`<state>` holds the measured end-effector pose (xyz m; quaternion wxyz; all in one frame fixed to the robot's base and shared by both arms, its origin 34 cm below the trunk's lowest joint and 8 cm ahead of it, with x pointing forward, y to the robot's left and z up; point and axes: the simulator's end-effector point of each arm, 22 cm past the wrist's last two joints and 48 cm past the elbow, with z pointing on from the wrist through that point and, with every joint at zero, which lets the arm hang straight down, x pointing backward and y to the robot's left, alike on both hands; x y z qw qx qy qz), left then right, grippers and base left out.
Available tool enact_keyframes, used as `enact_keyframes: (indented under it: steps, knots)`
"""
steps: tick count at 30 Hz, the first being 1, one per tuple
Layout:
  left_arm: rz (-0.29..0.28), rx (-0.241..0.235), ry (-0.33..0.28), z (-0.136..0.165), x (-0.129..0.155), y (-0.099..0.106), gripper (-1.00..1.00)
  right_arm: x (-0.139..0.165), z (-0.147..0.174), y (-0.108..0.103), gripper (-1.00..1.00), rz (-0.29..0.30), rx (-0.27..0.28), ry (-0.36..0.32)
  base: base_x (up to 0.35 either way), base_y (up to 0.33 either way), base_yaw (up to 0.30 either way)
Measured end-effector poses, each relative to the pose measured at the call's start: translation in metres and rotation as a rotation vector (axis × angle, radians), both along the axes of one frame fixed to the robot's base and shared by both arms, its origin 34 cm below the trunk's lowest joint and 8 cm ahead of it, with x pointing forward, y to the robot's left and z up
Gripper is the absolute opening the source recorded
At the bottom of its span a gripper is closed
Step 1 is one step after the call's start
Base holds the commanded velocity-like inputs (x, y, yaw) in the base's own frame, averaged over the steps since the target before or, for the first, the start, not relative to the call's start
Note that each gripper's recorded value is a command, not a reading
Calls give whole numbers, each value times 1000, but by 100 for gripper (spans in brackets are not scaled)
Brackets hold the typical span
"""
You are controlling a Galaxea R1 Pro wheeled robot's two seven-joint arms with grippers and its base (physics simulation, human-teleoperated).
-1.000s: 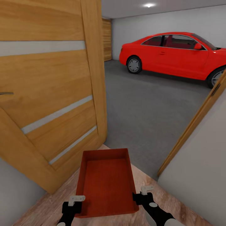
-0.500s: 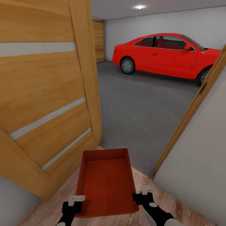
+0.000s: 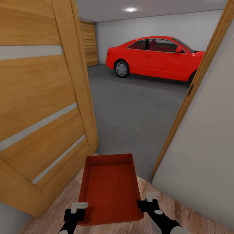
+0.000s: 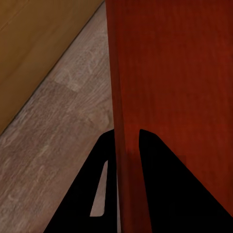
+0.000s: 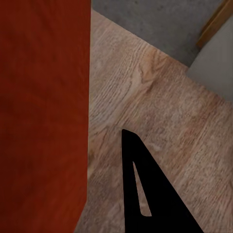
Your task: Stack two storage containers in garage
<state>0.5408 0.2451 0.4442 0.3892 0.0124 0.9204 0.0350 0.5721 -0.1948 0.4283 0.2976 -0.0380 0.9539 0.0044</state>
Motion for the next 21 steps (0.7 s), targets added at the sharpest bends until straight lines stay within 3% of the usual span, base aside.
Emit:
enact_keyframes:
  steps: [10,16,21]
  knots:
    - [0,0,0,0,0,0,-100,0,0,0,-100,0,0,0,15,251,-13]
    - [-1,0,0,0,0,0,-100,0,0,0,-100,0,0,0,8,62,-14]
    - [0,0,0,0,0,0,-100,0,0,0,-100,0,0,0,1,9,-171]
